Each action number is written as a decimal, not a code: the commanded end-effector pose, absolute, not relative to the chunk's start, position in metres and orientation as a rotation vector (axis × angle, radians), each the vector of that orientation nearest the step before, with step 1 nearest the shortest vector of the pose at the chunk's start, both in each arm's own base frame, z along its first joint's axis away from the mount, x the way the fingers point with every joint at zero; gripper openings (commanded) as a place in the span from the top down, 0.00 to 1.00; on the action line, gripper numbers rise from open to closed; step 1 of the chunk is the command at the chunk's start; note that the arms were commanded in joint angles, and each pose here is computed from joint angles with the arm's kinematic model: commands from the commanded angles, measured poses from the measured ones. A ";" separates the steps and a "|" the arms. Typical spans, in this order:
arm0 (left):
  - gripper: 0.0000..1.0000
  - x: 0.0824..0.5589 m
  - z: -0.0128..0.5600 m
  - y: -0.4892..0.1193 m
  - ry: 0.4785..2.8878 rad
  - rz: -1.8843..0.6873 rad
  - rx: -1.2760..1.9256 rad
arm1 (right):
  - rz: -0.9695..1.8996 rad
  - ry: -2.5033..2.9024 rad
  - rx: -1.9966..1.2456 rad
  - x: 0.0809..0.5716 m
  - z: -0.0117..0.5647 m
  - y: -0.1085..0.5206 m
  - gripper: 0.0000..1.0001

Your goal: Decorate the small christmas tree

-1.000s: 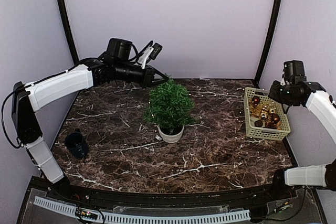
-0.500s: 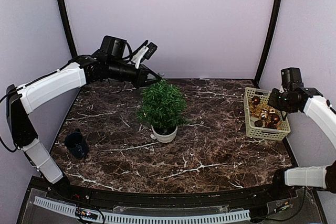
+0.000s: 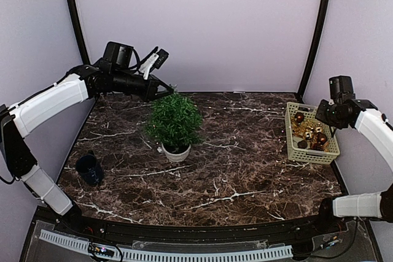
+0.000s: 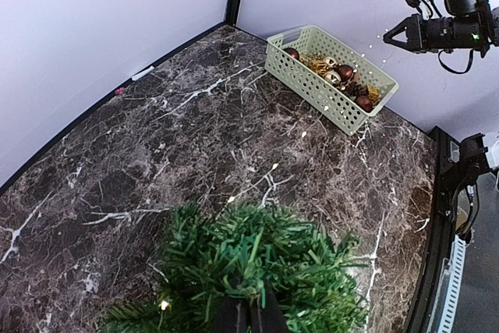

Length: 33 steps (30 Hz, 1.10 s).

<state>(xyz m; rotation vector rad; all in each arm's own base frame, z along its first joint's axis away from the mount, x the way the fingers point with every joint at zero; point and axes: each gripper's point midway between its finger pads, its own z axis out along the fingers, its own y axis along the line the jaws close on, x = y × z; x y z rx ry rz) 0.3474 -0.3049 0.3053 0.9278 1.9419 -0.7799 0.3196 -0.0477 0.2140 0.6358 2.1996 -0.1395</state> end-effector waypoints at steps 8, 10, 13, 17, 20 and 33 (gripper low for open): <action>1.00 0.350 0.319 -0.281 1.896 -0.762 0.885 | -0.219 2.132 0.717 0.321 0.225 -0.077 1.00; 1.00 0.351 0.318 -0.280 1.898 -0.758 0.880 | -0.223 2.126 0.723 0.320 0.227 -0.080 1.00; 1.00 0.353 0.316 -0.279 1.900 -0.758 0.880 | -0.228 2.121 0.729 0.319 0.229 -0.084 1.00; 1.00 0.355 0.314 -0.279 1.902 -0.764 0.876 | -0.204 2.126 0.717 0.320 0.230 -0.081 1.00; 1.00 0.356 0.313 -0.280 1.896 -0.780 0.871 | -0.126 2.156 0.670 0.323 0.225 -0.069 1.00; 1.00 0.352 0.307 -0.291 1.870 -0.878 0.882 | 0.341 2.415 0.334 0.292 0.165 0.058 1.00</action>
